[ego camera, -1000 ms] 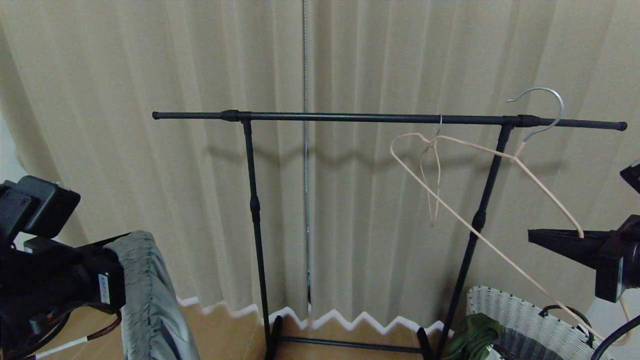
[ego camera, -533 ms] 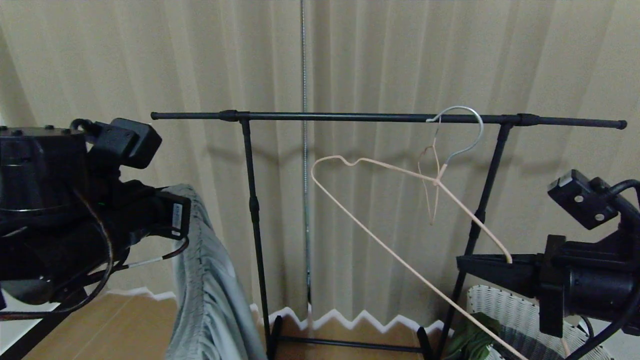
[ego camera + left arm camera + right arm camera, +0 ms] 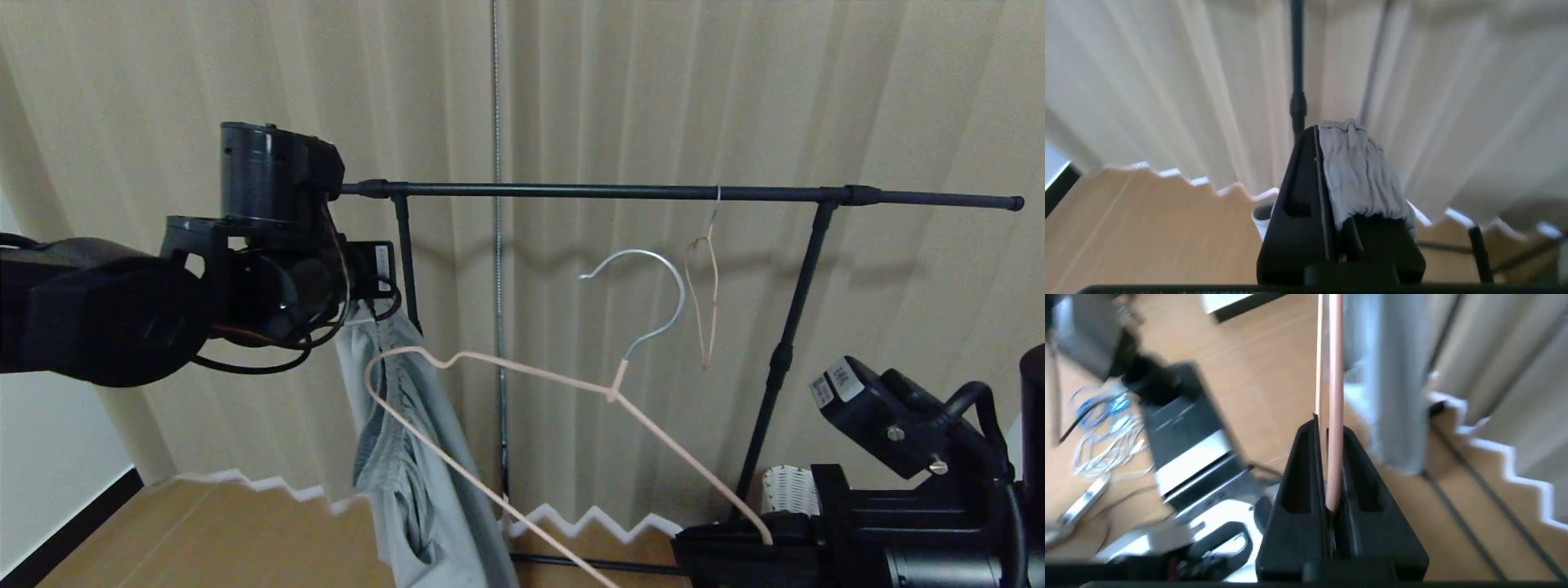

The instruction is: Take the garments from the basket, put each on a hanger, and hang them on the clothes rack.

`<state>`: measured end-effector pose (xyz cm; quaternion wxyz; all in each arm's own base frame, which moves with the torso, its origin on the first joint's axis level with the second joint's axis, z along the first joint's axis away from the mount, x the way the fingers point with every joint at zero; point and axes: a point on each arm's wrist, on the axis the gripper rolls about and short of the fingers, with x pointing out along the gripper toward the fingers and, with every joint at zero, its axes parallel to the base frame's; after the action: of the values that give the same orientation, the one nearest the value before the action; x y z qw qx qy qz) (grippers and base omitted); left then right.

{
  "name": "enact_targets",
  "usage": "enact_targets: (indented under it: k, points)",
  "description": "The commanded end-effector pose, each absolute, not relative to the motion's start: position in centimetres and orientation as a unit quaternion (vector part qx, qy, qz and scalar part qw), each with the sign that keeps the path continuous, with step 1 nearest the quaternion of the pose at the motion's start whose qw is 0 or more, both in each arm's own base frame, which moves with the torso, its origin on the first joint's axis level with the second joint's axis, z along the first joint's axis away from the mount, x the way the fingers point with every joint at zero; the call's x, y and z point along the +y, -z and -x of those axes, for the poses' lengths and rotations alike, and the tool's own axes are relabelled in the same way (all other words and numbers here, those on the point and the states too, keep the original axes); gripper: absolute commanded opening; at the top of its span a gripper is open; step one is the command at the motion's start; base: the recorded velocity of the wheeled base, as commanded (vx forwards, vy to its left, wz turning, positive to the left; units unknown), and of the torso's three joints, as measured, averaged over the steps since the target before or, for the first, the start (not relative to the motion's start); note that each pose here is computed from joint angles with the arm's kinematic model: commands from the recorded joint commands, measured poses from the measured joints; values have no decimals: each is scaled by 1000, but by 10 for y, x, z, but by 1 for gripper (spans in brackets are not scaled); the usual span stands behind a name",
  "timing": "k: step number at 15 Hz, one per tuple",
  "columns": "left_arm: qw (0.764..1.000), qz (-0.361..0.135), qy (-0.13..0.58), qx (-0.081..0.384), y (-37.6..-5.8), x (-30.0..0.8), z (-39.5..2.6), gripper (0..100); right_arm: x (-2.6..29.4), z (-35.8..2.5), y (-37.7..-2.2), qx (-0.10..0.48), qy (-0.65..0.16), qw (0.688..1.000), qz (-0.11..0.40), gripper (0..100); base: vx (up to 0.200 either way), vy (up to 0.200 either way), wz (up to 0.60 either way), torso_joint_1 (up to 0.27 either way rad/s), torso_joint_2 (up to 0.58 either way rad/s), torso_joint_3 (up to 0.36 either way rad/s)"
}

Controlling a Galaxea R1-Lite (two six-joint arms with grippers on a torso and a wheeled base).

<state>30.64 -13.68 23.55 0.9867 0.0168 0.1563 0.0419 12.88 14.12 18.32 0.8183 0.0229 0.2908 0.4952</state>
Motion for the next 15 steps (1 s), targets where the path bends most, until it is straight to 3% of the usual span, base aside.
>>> enact_targets:
  k: [1,5,10,15]
  points:
    - [984,-23,-49,168,-222,-146,-323,0,146,-124,-181,296,-508,808,-17,0,0,0,0,0,0,0]
    - [984,-28,-48,168,-224,-149,-319,0,157,-139,-170,315,-492,812,-11,0,0,0,0,0,0,0]
    - [981,-39,-62,178,-223,-147,-316,0,164,-176,-154,316,-421,850,-16,0,0,0,0,0,0,0]
    - [980,-50,-71,179,-220,-157,-311,0,179,-193,-156,310,-396,863,-52,0,0,0,0,0,0,0]
